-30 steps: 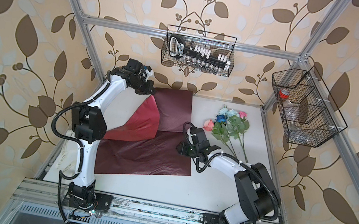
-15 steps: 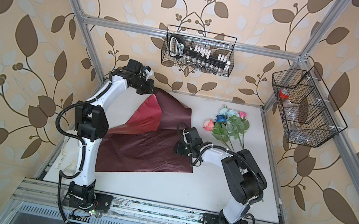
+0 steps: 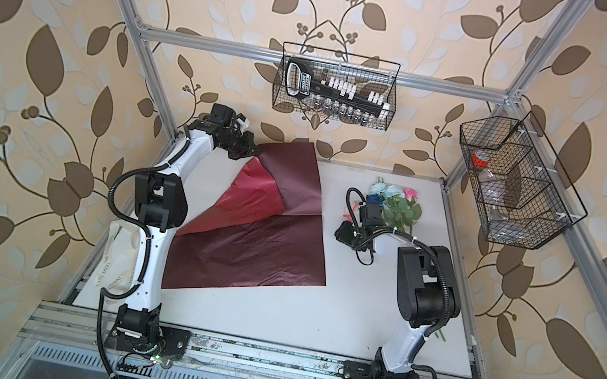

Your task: Tie the bouquet of fake flowers

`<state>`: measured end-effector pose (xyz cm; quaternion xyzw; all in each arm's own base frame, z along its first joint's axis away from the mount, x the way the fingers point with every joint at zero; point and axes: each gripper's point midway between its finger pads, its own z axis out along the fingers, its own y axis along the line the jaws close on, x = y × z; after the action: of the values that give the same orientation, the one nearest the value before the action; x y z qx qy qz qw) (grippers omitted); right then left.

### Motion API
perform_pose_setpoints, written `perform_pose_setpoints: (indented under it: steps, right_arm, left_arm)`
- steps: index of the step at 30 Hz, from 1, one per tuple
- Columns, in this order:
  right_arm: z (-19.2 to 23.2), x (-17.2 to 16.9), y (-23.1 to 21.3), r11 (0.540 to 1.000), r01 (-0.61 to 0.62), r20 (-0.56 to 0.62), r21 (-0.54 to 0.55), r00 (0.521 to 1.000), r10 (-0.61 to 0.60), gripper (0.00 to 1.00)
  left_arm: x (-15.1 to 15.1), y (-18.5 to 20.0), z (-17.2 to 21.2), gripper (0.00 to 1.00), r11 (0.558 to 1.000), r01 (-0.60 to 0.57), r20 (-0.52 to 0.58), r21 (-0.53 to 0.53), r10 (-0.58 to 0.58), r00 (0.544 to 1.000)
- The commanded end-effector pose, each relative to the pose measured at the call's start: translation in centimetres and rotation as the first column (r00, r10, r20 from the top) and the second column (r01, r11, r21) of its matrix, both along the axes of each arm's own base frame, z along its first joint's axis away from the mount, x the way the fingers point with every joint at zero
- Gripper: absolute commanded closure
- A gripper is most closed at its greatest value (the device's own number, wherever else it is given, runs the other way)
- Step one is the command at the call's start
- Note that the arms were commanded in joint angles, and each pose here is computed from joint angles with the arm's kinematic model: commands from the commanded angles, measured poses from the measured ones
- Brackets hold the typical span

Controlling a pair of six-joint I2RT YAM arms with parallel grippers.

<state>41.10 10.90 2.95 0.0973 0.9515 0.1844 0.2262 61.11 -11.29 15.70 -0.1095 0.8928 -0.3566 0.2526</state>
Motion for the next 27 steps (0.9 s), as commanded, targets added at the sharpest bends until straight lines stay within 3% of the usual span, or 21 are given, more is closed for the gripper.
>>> perform_pose_setpoints:
  steps: [1, 6, 14, 18, 20, 23, 27]
  right_arm:
    - [1.6, -1.2, -0.2, 0.999, -0.033, -0.024, 0.022, 0.999, 0.034, 0.48]
    - [4.2, -2.6, -0.2, 0.998, -0.037, 0.0, 0.042, 0.999, 0.037, 0.46]
    - [6.8, -5.6, 2.9, 0.991, -0.093, 0.052, 0.092, 0.995, 0.089, 0.43]
    - [6.0, -6.2, 7.2, 0.982, -0.184, 0.056, 0.039, 0.982, 0.182, 0.43]
    - [5.5, -6.1, 9.3, 0.973, -0.23, 0.061, -0.006, 0.971, 0.23, 0.42]
    - [4.9, -4.9, 12.0, 0.957, -0.276, 0.071, -0.092, 0.957, 0.283, 0.42]
    - [3.2, -2.5, 14.6, 0.947, -0.298, 0.068, -0.123, 0.949, 0.307, 0.42]
  left_arm:
    - [1.7, 1.7, 0.6, 1.0, 0.996, -0.057, 0.009, -0.067, 0.058, 0.998]
    - [3.2, 5.3, -2.5, 1.0, 0.977, -0.184, -0.063, -0.11, 0.178, 0.982]
    - [4.7, 10.8, -7.0, 1.0, 0.877, -0.432, -0.23, -0.21, 0.385, 0.894]
    - [5.5, 10.0, -9.0, 1.0, 0.794, -0.511, -0.348, -0.33, 0.401, 0.847]
    - [5.7, 8.6, -9.5, 1.0, 0.76, -0.519, -0.385, -0.392, 0.377, 0.842]
    - [5.4, 5.5, -9.6, 1.0, 0.745, -0.501, -0.423, -0.44, 0.32, 0.848]
    - [5.2, 2.3, -8.9, 1.0, 0.669, -0.515, -0.455, -0.536, 0.285, 0.844]
